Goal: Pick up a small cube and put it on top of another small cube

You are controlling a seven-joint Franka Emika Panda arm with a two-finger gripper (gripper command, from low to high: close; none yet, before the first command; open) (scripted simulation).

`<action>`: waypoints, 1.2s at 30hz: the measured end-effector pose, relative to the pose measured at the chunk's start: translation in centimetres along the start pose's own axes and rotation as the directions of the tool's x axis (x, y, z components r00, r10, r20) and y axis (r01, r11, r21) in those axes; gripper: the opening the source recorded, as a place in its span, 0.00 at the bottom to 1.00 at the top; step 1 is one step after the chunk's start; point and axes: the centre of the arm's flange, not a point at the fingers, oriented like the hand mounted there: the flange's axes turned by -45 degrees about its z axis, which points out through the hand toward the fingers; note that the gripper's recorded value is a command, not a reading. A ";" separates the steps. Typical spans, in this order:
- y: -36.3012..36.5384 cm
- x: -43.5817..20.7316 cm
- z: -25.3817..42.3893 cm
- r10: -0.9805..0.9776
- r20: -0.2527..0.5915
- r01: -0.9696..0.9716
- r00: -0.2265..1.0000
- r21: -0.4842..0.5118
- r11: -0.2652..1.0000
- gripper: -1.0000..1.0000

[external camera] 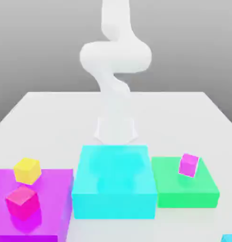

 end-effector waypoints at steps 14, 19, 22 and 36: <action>-10.1 -1.4 21.8 -0.015 0.309 0.010 0.951 0.015 1.000 0.50; -14.6 -4.7 29.1 -0.033 0.411 0.024 0.911 0.025 0.999 0.50; -16.9 -7.4 33.3 -0.037 0.470 0.028 0.882 0.026 0.999 0.50; -25.2 -24.7 50.2 -0.044 0.675 0.041 0.736 0.021 0.999 0.50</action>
